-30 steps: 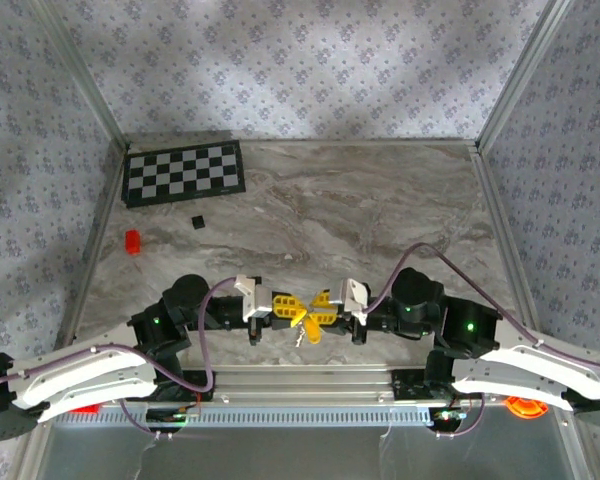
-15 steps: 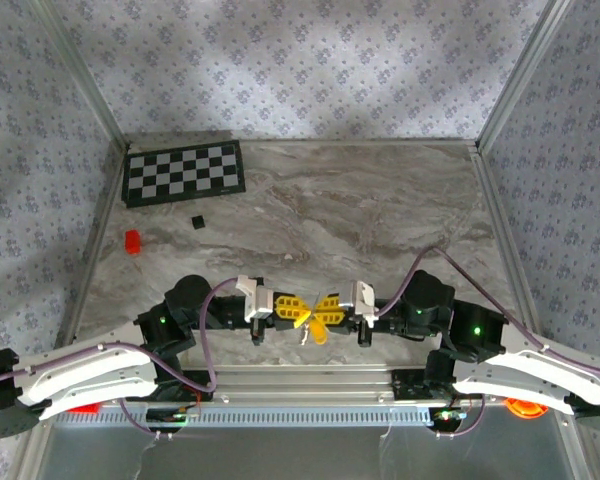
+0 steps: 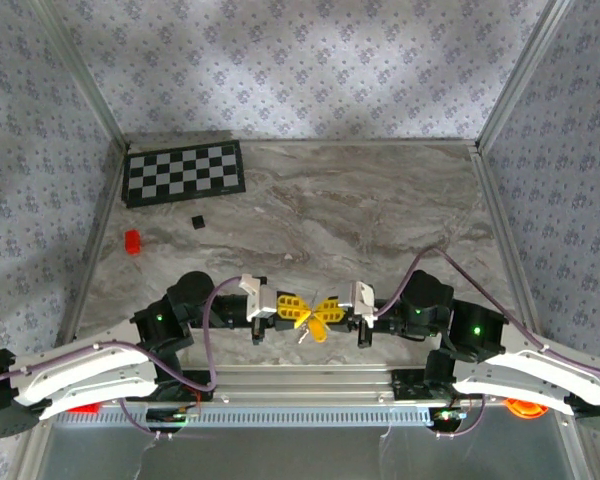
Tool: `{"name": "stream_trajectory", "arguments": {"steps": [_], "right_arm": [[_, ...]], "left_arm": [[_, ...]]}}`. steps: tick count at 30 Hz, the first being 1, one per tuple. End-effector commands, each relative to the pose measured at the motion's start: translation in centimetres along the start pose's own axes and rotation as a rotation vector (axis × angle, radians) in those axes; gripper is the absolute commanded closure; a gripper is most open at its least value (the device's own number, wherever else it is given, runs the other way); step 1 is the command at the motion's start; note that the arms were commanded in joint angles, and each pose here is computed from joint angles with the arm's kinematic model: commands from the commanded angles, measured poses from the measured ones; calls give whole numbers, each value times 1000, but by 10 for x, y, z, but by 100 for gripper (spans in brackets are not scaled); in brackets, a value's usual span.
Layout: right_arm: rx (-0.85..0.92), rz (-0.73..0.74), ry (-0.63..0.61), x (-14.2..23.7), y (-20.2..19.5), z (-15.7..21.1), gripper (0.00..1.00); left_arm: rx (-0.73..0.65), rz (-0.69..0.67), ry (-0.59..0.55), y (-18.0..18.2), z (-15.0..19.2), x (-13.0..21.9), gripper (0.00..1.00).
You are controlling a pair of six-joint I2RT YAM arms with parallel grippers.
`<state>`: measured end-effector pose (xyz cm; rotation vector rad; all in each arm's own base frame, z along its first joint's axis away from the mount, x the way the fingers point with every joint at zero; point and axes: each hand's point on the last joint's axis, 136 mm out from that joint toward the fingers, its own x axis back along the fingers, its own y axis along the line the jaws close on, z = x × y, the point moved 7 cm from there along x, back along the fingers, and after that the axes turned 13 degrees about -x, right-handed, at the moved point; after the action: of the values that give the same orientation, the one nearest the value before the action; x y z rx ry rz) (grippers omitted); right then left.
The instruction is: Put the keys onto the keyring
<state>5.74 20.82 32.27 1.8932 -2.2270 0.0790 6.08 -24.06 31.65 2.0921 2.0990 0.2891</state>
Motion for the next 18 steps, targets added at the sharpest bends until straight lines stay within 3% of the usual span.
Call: {"name": "stream_trajectory", "arguments": {"steps": [1,10,18], "right_arm": [[8,37,6,4,-3,-8,100],[10,85,68,4,-8,-5,100],[31,176,191,-2,-17,3,100]], "left_arm": [[-30,-1,47,0,-8,6,84],[-52,-51,194,6,-4,13,69],[-35,-57,288,10,4,7,69]]}}
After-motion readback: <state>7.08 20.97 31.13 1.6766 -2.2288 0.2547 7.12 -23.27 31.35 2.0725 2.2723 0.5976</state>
